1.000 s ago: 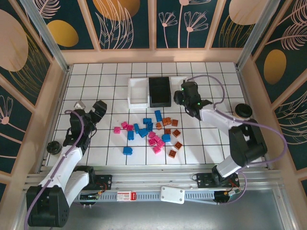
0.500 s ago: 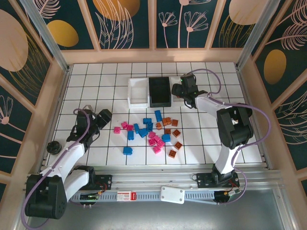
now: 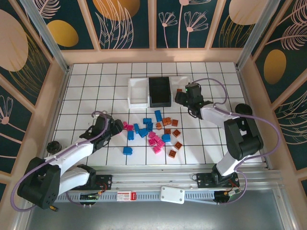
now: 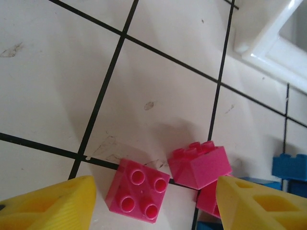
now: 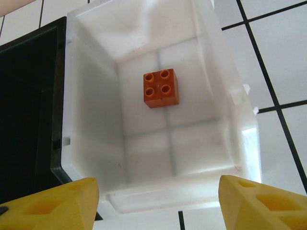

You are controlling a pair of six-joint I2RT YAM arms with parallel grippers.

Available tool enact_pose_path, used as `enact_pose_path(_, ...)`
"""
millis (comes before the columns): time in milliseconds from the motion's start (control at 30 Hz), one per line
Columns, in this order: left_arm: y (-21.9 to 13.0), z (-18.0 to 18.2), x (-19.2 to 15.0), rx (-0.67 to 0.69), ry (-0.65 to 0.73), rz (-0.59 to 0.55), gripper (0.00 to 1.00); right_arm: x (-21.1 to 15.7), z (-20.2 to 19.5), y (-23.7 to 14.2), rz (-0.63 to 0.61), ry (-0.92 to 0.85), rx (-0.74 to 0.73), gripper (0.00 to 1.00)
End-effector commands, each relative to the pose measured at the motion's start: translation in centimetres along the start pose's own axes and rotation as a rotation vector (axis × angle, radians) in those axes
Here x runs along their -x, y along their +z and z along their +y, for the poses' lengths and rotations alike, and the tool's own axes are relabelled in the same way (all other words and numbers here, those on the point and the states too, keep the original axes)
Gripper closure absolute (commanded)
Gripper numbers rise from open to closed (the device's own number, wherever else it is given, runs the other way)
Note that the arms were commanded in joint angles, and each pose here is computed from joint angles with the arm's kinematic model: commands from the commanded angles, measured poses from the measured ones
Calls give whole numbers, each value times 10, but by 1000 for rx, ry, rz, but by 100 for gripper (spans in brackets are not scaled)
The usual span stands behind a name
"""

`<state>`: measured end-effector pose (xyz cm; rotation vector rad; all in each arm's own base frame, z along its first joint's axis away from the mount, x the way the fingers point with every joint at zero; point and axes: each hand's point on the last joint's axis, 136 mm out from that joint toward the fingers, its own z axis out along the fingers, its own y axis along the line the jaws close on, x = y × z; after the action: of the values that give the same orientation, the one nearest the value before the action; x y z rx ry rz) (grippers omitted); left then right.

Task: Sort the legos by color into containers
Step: Pick up the lego from the bottom-left of the table.

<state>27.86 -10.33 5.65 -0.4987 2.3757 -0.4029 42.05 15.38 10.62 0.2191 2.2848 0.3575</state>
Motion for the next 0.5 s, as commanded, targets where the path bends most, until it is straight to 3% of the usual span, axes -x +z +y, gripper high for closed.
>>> enact_pose_path(0, 2, 4, 4, 78, 99, -25, 33, 9, 7, -10, -45, 28, 37, 33)
enact_pose_path(200, 11, 15, -6, 160, 152, 9, 33, 10, 2, -14, -54, 37, 31, 33)
enact_pose_path(467, 27, 7, -12, 148, 176, 39, 37, 15, -1, -20, -70, 48, 35, 33)
